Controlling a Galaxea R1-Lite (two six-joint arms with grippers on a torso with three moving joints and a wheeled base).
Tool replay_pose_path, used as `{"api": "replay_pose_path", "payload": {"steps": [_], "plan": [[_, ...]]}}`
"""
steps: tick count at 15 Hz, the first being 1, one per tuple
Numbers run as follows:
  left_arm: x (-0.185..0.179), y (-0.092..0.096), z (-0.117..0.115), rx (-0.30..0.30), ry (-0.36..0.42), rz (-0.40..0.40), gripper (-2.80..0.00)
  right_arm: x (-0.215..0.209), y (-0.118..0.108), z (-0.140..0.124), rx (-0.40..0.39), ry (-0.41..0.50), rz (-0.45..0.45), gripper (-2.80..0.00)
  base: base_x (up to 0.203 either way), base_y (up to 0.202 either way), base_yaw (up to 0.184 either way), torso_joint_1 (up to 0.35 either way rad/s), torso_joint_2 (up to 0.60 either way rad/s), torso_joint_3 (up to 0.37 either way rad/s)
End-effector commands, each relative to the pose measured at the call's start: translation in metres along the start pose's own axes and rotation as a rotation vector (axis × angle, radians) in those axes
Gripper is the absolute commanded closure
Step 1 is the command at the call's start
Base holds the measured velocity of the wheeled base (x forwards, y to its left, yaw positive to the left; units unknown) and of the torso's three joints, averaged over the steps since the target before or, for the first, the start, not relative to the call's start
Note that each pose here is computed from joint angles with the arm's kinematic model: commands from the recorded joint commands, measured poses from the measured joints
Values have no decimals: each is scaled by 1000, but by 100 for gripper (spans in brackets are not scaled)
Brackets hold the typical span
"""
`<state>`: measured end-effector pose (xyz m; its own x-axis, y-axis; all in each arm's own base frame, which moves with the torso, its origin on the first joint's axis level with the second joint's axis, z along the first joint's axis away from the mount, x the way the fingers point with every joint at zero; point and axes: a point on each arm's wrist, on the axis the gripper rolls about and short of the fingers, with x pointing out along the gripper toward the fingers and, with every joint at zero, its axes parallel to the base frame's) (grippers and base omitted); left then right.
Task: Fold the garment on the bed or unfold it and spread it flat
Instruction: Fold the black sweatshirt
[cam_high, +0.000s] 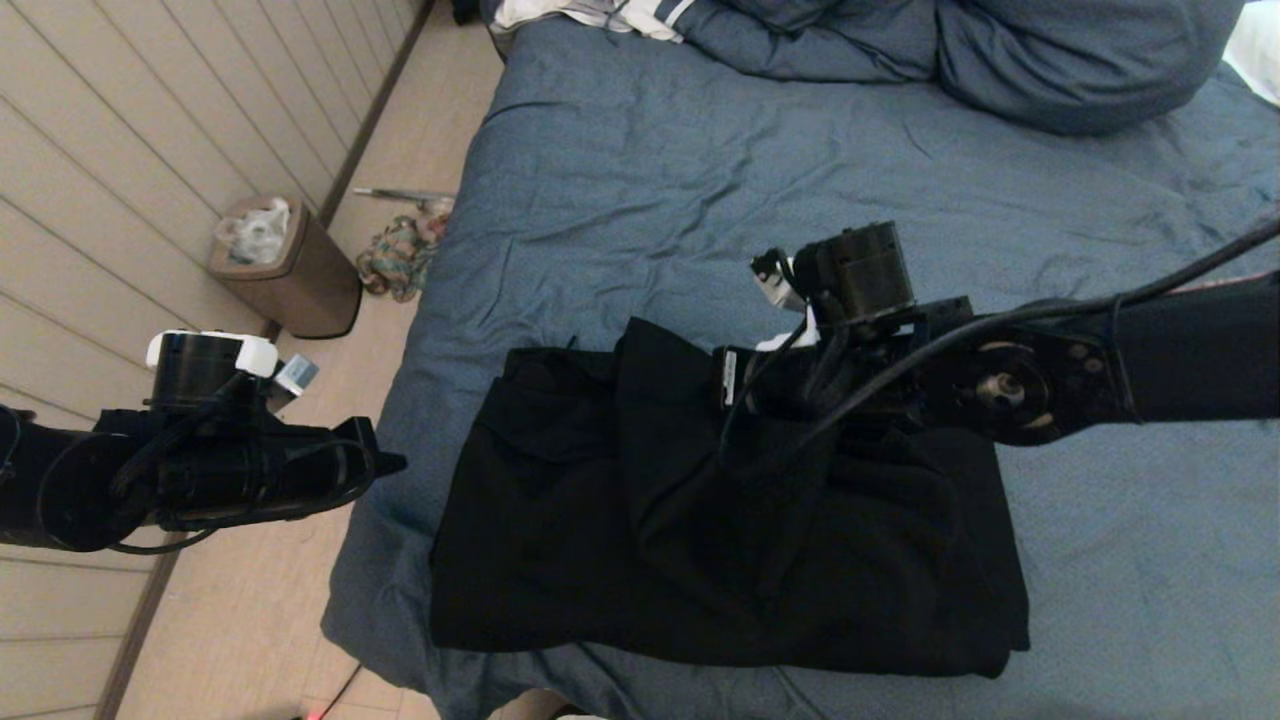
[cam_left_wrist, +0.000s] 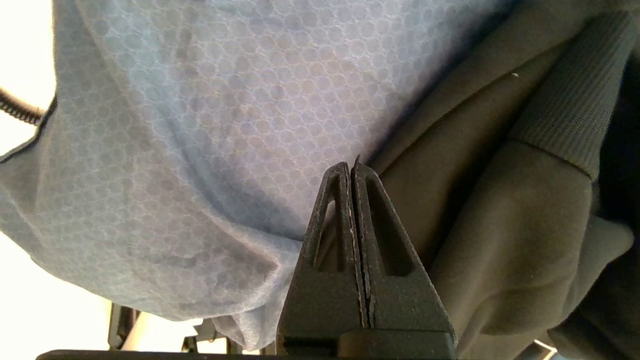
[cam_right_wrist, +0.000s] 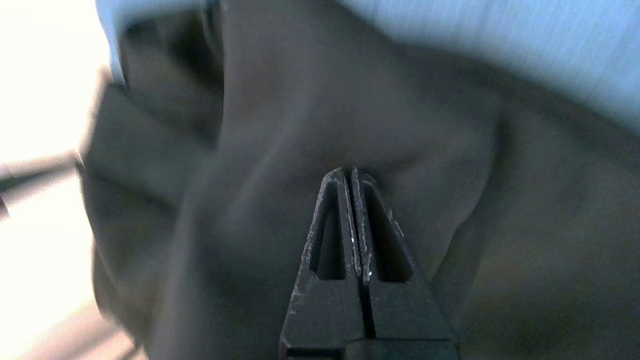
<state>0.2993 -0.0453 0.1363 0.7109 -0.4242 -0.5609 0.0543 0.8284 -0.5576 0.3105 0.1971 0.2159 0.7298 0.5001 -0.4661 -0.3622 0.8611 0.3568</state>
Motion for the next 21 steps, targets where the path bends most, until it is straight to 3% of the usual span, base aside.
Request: {"api": "replay_pose_path", "payload": {"steps": [1, 4, 11, 17, 21], "plan": [[0, 0, 1, -2, -4, 1, 0, -18, 8, -19, -17, 43, 20, 0, 0, 0, 0, 0, 0, 0], [-10, -6, -3, 8, -14, -16, 0, -21, 15, -58, -54, 123, 50, 0, 0, 0, 0, 0, 0, 0], [-3, -6, -6, 8, 10, -12, 0, 50, 8, -116, -71, 210, 36, 0, 0, 0, 0, 0, 0, 0], [-3, -6, -6, 8, 8, -11, 0, 48, 7, -116, -70, 184, 47, 0, 0, 0, 0, 0, 0, 0], [-5, -7, -5, 10, 2, -15, 0, 6, 14, -80, -56, 54, 88, 0, 0, 0, 0, 0, 0, 0]]}}
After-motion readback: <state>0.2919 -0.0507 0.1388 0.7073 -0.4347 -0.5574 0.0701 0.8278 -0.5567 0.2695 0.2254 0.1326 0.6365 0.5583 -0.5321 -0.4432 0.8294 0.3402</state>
